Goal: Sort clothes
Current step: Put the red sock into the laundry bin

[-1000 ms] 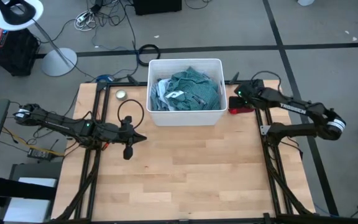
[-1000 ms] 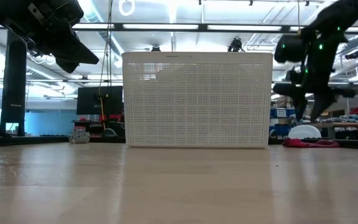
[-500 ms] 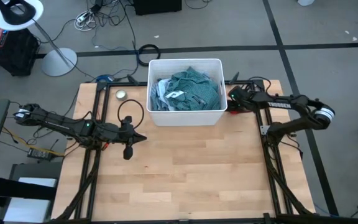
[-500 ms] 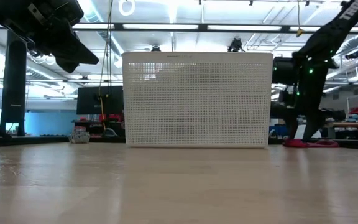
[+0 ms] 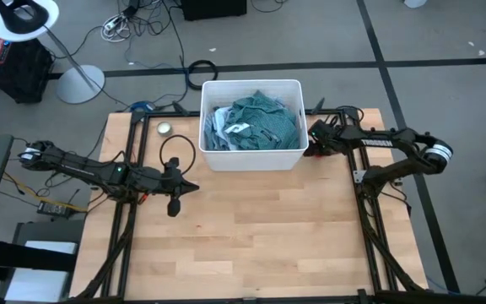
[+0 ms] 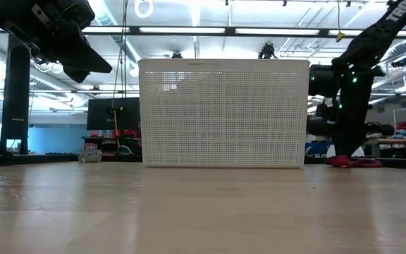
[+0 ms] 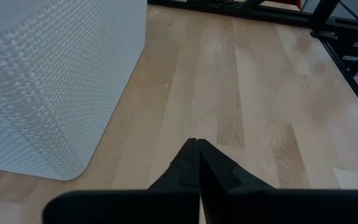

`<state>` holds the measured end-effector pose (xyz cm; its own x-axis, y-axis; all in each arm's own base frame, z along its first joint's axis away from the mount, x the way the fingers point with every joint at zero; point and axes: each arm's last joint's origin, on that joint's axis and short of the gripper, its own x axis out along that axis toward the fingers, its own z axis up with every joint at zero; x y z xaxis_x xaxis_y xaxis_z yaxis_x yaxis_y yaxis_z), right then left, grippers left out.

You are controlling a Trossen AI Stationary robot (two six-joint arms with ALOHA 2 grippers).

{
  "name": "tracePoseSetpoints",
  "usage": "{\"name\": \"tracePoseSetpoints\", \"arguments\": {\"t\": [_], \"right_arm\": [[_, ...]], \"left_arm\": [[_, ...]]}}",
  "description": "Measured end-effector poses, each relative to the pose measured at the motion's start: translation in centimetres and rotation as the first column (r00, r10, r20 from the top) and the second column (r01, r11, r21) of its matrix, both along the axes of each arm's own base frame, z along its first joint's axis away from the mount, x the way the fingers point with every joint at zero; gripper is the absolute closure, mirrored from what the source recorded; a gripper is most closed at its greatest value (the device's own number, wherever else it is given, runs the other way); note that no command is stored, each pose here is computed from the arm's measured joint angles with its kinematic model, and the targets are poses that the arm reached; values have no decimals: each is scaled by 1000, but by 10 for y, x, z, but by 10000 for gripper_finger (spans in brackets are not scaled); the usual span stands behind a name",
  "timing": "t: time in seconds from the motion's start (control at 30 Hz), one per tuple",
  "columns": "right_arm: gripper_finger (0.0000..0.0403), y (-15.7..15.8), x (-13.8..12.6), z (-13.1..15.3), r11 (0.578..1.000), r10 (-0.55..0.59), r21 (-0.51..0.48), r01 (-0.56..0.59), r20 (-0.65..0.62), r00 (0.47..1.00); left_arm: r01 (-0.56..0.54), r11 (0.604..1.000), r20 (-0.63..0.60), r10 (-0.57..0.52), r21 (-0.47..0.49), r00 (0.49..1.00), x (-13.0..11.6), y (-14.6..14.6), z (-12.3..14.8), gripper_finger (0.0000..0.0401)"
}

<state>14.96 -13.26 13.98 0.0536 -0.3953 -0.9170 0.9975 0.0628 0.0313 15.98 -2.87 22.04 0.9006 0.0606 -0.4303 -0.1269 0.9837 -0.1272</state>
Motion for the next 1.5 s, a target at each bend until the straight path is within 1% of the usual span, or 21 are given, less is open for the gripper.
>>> {"name": "tracePoseSetpoints", "arguments": {"t": [0.17,0.37,0.57,0.73,0.83,0.93,1.03,1.1,1.27,1.37,1.5], "right_arm": [[396,8,-8,17,1000,9,-30,-8,33,999],[399,20,-17,52,997,30,-79,-24,81,996],[400,33,-26,105,982,93,-179,-62,172,981],[401,44,-34,158,954,168,-285,-95,244,955],[401,52,-38,191,924,217,-367,-109,265,939],[402,58,-38,221,881,298,-451,-145,289,910],[402,64,-32,245,821,408,-534,-203,299,863],[402,67,-26,256,778,479,-578,-245,294,827],[402,72,1,265,697,596,-649,-306,287,750],[402,70,23,262,679,626,-657,-327,285,726],[401,64,58,251,640,684,-654,-403,247,686]], "left_arm": [[0,1000,0,0,0,1000,0,0,0,401],[0,1000,0,0,0,1000,0,0,0,401],[0,1000,0,0,-1,1000,0,0,0,401],[0,1000,0,0,-1,1000,0,0,0,401],[0,1000,1,0,-1,1000,0,0,0,401],[0,1000,1,0,-1,1000,0,0,0,401],[-1,1000,1,1,-1,1000,0,0,0,401],[-1,1000,2,1,-1,1000,0,0,0,401],[-1,1000,2,1,-1,1000,0,0,0,401],[-1,1000,2,1,-1,1000,0,0,0,401],[-1,1000,2,1,-1,1000,0,0,0,401]]}}
